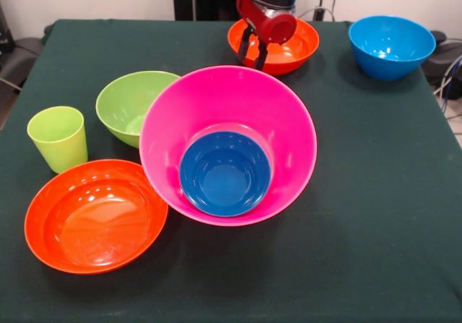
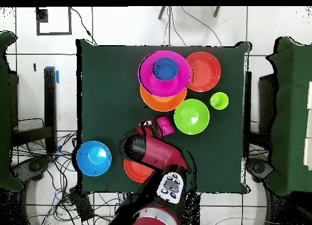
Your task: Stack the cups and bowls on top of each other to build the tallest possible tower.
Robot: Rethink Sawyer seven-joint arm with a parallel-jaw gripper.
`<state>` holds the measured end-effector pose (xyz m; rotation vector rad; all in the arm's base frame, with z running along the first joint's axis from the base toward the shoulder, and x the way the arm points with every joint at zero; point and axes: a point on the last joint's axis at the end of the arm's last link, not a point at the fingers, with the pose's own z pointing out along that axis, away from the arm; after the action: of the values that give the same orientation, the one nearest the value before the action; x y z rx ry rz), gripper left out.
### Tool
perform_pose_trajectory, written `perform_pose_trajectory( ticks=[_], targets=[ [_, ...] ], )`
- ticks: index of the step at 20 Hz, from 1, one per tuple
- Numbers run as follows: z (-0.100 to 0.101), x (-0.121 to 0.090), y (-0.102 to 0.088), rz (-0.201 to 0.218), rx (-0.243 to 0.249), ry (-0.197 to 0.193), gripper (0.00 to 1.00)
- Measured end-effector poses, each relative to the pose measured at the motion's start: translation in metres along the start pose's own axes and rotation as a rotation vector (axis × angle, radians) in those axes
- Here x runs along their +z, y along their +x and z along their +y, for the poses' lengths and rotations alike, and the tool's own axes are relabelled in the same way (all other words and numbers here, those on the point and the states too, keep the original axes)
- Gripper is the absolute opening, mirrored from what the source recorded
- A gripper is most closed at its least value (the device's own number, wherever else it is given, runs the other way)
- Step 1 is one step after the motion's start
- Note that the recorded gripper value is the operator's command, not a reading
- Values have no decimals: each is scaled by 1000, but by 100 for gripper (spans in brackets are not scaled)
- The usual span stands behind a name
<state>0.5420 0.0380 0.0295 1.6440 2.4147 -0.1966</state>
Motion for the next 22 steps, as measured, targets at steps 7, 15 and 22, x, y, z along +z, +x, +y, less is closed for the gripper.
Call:
perform_pose_trajectory(
  ticks=[7, 15, 22],
  targets=[
    [8, -1, -4, 34, -7, -32, 100],
    [25, -11, -2, 111, 12, -58, 100],
    [33, -17, 6, 127, -8, -79, 100]
  ],
)
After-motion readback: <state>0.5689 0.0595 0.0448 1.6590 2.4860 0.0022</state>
